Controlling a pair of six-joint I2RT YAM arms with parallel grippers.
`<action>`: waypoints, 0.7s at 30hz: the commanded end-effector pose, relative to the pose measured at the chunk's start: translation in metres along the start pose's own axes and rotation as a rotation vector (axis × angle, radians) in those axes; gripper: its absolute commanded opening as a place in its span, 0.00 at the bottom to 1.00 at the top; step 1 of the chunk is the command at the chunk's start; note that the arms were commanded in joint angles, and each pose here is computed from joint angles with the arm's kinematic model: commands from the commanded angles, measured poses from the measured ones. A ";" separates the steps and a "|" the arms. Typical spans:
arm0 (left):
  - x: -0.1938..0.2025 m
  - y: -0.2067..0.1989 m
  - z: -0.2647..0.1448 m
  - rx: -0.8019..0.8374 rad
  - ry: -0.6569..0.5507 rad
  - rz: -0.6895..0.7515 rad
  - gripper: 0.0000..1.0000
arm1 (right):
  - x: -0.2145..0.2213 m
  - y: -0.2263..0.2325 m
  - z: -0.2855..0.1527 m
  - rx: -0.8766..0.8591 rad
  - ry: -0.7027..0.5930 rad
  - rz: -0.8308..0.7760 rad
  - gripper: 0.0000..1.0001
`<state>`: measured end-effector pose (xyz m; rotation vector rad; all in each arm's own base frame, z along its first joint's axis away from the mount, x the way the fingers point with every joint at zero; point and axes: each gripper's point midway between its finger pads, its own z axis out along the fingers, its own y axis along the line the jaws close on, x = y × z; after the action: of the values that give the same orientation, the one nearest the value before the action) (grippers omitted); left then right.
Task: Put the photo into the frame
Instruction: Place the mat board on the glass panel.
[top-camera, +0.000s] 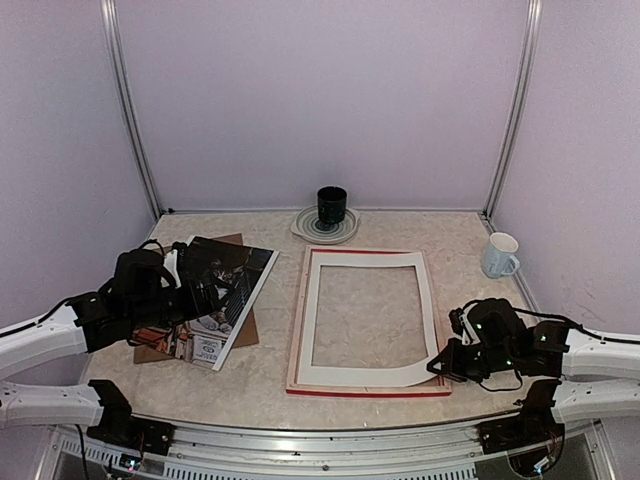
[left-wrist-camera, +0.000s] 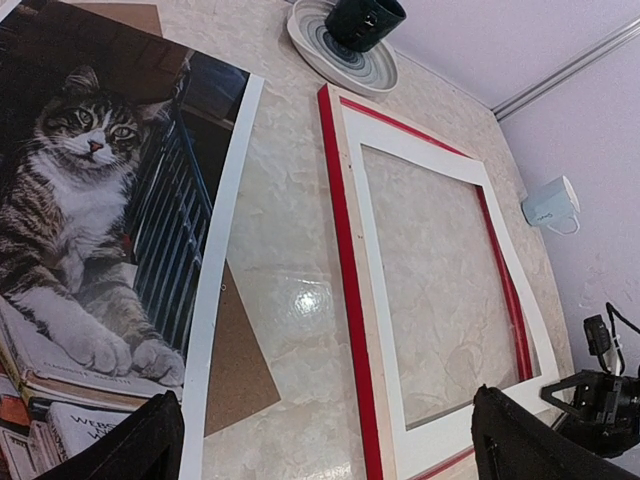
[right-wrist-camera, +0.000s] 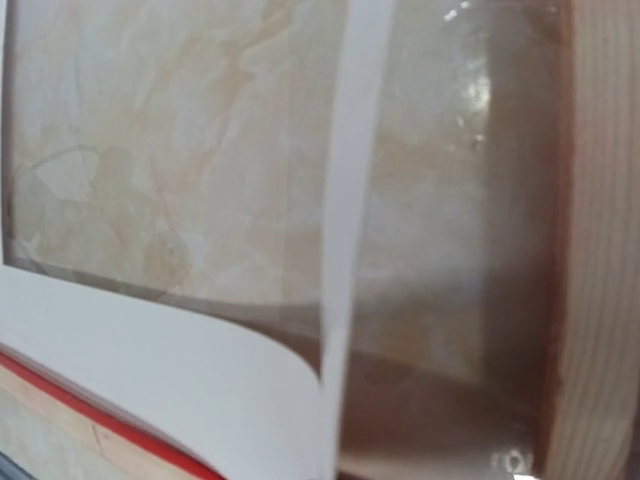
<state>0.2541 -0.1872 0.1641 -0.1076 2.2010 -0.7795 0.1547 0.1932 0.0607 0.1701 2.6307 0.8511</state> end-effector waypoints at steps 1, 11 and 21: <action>-0.009 -0.009 -0.002 0.023 -0.022 0.004 0.99 | -0.009 0.016 -0.003 -0.052 -0.021 -0.024 0.00; -0.005 -0.007 0.000 0.022 -0.017 0.000 0.99 | -0.015 0.023 -0.008 -0.099 -0.059 -0.025 0.00; -0.003 -0.006 0.001 0.019 -0.013 -0.001 0.99 | -0.009 0.013 -0.002 -0.035 -0.020 -0.020 0.28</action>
<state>0.2541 -0.1880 0.1624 -0.1065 2.2067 -0.7778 0.1579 0.2007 0.0667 0.1412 2.6031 0.8970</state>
